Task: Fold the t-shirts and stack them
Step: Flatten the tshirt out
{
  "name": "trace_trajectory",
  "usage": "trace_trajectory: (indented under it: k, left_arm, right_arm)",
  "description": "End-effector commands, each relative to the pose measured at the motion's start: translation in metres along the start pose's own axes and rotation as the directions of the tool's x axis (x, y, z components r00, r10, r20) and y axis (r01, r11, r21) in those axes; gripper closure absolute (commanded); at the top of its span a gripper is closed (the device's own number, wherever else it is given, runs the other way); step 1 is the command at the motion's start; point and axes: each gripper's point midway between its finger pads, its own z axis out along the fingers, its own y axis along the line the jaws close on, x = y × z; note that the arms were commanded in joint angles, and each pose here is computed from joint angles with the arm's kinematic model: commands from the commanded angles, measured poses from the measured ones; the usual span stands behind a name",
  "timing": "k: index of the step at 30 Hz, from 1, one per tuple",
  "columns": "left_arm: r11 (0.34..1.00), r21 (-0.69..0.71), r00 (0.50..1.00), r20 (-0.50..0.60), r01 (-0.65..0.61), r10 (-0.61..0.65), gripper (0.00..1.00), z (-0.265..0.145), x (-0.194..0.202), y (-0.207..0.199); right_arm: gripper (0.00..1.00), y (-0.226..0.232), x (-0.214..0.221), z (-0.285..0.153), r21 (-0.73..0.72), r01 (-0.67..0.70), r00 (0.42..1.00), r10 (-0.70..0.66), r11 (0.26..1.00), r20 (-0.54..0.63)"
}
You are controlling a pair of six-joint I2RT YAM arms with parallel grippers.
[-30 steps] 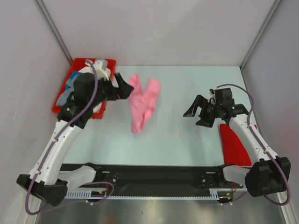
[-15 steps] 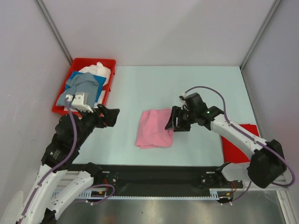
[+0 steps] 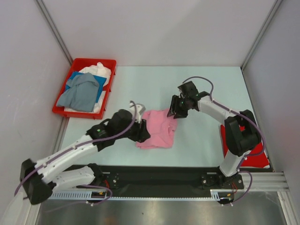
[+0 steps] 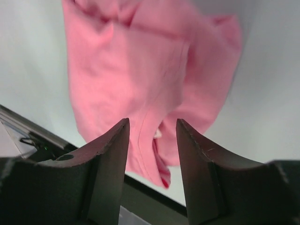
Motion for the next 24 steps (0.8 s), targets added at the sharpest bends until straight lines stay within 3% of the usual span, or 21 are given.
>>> trace_trajectory:
  k: [1,3,10,15,17,19,24]
  left_arm:
    - [0.988,0.081,0.991,0.032,-0.129,0.127,0.48,0.018,-0.015,-0.048]
    - [0.984,0.098,0.989,0.013,-0.149,0.149,0.52,0.030,-0.013,-0.062]
    - [0.973,0.135,0.981,-0.028,-0.186,0.191,0.47,0.038,0.005,-0.091]
    - [0.970,0.164,0.981,-0.050,-0.178,0.188,0.42,0.045,0.016,-0.103]
    - [0.970,0.159,0.978,-0.065,-0.185,0.198,0.46,0.058,0.018,-0.111]
    - [0.974,0.145,0.978,-0.096,-0.173,0.188,0.63,0.070,0.022,-0.113]
    - [0.986,-0.025,0.972,-0.173,-0.164,0.157,0.61,0.112,0.027,-0.100]
  right_arm:
    - [0.50,0.022,-0.040,-0.002,-0.090,0.039,0.998,-0.034,0.995,0.058]
    - [0.50,0.017,-0.033,0.013,-0.078,0.021,1.000,-0.022,0.997,-0.011]
    - [0.52,0.019,-0.046,0.016,-0.074,0.000,1.000,0.001,0.997,0.007]
    - [0.43,0.003,-0.047,0.000,0.012,0.049,0.998,-0.049,0.999,0.038]
    - [0.42,-0.006,-0.046,-0.005,0.036,0.058,0.998,-0.060,0.998,0.037]
    - [0.42,-0.011,-0.042,-0.006,0.037,0.059,0.998,-0.060,0.998,0.032]
    - [0.46,-0.004,-0.041,-0.003,-0.031,0.052,0.999,-0.052,0.998,0.015]
